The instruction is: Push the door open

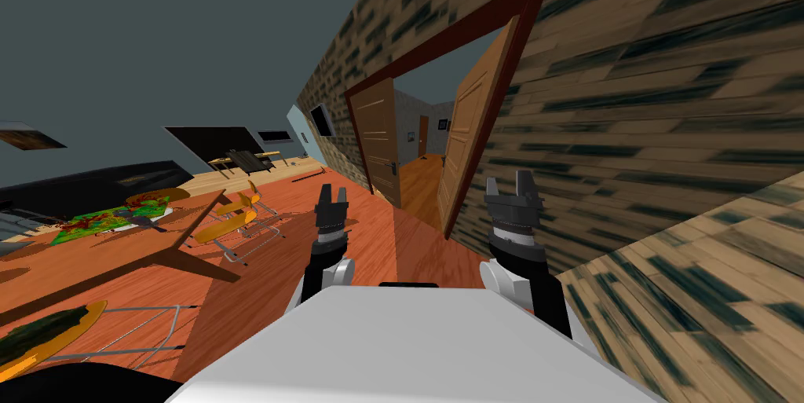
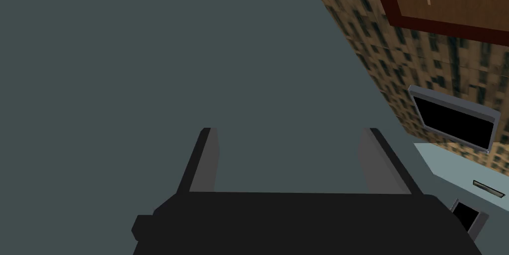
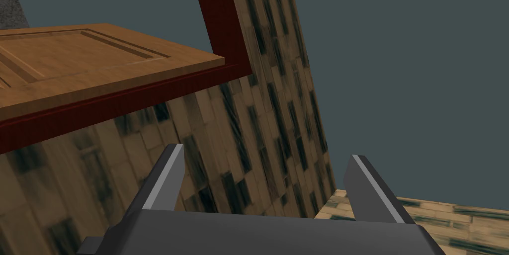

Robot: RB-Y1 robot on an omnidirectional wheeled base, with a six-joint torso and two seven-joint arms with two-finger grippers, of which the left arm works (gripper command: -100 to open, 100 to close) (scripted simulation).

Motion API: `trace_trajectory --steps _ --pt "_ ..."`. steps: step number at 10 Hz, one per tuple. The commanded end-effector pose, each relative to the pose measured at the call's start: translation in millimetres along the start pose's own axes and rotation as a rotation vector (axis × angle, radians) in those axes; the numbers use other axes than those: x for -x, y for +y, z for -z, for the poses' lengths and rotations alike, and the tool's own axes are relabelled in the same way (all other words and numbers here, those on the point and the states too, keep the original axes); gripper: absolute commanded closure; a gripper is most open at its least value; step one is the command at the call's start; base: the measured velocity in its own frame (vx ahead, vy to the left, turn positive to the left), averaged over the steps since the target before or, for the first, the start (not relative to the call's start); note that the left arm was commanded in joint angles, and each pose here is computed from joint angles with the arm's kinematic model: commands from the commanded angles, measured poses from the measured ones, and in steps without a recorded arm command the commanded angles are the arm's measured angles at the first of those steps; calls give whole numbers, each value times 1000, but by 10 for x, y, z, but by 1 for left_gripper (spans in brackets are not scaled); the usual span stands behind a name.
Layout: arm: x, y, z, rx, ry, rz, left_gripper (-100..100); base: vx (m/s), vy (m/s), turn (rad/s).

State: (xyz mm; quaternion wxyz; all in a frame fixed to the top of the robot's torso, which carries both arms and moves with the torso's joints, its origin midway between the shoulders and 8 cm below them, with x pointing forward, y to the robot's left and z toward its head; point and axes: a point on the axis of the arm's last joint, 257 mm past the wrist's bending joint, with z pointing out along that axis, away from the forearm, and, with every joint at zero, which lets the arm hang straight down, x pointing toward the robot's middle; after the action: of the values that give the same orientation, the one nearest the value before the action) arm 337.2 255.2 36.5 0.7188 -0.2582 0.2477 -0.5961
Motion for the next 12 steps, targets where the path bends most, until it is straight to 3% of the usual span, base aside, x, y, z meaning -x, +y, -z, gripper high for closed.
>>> trace_trajectory --steps 1,12 --pt "-72 121 6 17 21 15 -100 71 39 -15" --pt "-481 801 65 122 121 92 -100 113 55 -21"
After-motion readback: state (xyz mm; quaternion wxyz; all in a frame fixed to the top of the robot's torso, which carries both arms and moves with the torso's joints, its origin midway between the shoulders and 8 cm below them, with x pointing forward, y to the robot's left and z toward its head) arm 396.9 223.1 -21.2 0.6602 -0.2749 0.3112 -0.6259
